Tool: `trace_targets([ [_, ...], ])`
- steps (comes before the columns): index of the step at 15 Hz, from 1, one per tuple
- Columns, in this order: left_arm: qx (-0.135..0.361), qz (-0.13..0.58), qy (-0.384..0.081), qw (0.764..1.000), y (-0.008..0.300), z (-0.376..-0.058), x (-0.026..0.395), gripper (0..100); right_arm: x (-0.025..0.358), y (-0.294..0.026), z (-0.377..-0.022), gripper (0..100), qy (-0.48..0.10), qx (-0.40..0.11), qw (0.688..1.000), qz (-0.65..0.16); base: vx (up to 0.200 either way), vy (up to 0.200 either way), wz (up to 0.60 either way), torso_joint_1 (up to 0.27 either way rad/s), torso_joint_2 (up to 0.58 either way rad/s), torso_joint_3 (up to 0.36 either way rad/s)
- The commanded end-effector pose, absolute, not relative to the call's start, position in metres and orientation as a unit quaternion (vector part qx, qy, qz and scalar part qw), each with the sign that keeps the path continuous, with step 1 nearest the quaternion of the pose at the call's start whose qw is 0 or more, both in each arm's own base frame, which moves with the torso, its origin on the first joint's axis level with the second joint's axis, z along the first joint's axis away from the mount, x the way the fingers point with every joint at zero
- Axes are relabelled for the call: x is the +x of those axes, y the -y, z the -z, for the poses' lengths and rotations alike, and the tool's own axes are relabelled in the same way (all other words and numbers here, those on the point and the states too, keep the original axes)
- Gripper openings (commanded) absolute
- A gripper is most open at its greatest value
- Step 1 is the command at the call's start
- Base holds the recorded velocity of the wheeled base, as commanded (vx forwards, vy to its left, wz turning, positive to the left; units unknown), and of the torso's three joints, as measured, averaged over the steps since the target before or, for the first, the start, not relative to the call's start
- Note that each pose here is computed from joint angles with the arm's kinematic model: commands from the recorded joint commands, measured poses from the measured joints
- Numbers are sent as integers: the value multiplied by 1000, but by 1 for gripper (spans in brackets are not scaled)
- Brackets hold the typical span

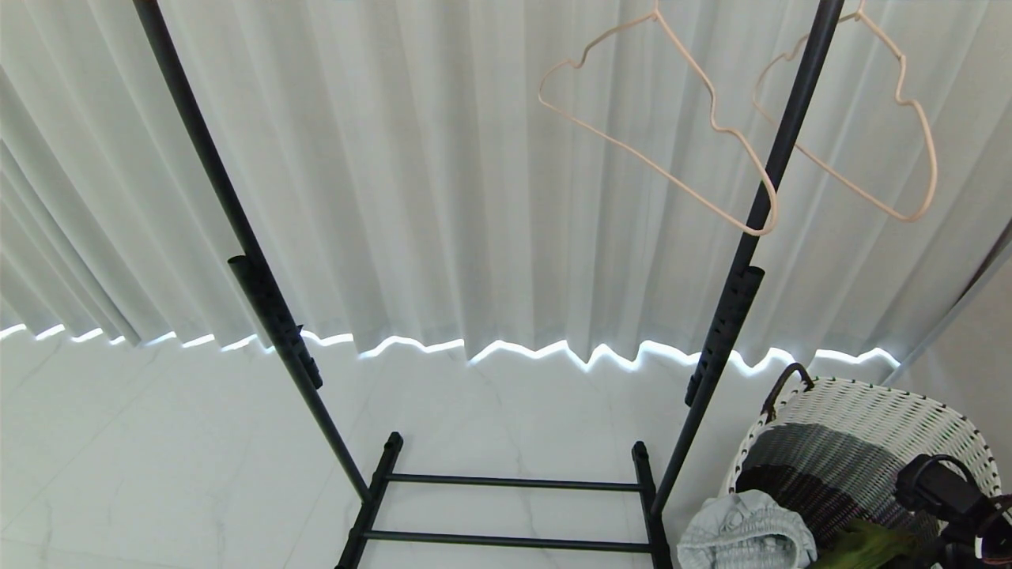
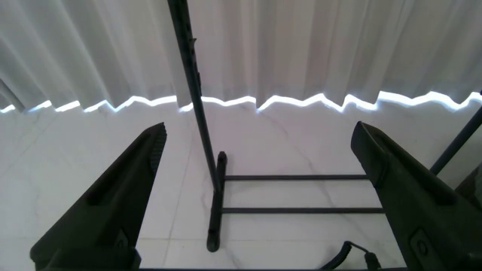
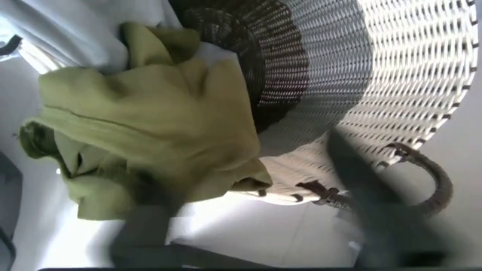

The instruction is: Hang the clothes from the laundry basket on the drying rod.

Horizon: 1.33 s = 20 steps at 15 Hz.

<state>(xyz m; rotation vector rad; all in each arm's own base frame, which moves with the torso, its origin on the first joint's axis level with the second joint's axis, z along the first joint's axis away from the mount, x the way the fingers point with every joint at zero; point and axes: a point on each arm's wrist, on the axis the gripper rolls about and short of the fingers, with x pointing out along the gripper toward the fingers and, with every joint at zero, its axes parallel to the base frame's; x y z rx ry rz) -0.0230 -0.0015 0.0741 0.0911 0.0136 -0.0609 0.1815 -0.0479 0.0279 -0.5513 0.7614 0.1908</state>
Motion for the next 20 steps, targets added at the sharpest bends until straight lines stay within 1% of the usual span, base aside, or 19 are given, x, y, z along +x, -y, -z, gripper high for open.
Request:
trace_targets([
  [1, 46, 30, -7, 998, 1, -74, -23, 100, 181, 48, -30, 0, -359, -269, 889, -89, 0, 0, 0, 0, 0, 0],
  [4, 46, 30, -7, 998, 1, -74, -23, 100, 170, 45, -40, 0, -340, -278, 895, -80, 0, 0, 0, 0, 0, 0],
  [6, 46, 30, -6, 998, 1, -74, -23, 100, 164, 43, -58, 0, -302, -297, 904, -61, 0, 0, 0, 0, 0, 0],
  [10, 45, 30, -6, 999, 1, -74, -23, 100, 148, 40, -85, 0, -252, -325, 911, -4, 0, 0, 0, 0, 0, 0],
  [11, 45, 30, -7, 999, 1, -74, -23, 100, 147, 40, -99, 0, -229, -332, 915, 11, 0, 0, 0, 0, 0, 0],
  [12, 45, 30, -6, 999, 1, -74, -23, 100, 149, 40, -118, 0, -205, -338, 918, 22, 0, 0, 0, 0, 0, 0],
  [14, 45, 30, -6, 999, 1, -74, -23, 100, 149, 40, -161, 0, -182, -342, 921, 31, 0, 0, 0, 0, 0, 0],
  [15, 45, 30, -7, 999, 1, -74, -23, 100, 138, 37, -196, 0, -187, -339, 922, 27, 0, 0, 0, 0, 0, 0],
  [16, 46, 30, -6, 998, 1, -74, -23, 100, 127, 34, -216, 0, -189, -335, 923, 27, 0, 0, 0, 0, 0, 0],
  [17, 45, 30, -6, 999, 1, -74, -23, 100, 107, 28, -245, 0, -189, -328, 925, 30, 0, 0, 0, 0, 0, 0],
  [18, 46, 30, -7, 998, 1, -74, -23, 100, 89, 23, -269, 0, -189, -326, 926, 31, 0, 0, 0, 0, 0, 0],
  [20, 46, 30, -7, 998, 1, -74, -23, 100, 64, 16, -304, 0, -192, -326, 925, 33, 0, 0, 0, 0, 0, 0],
])
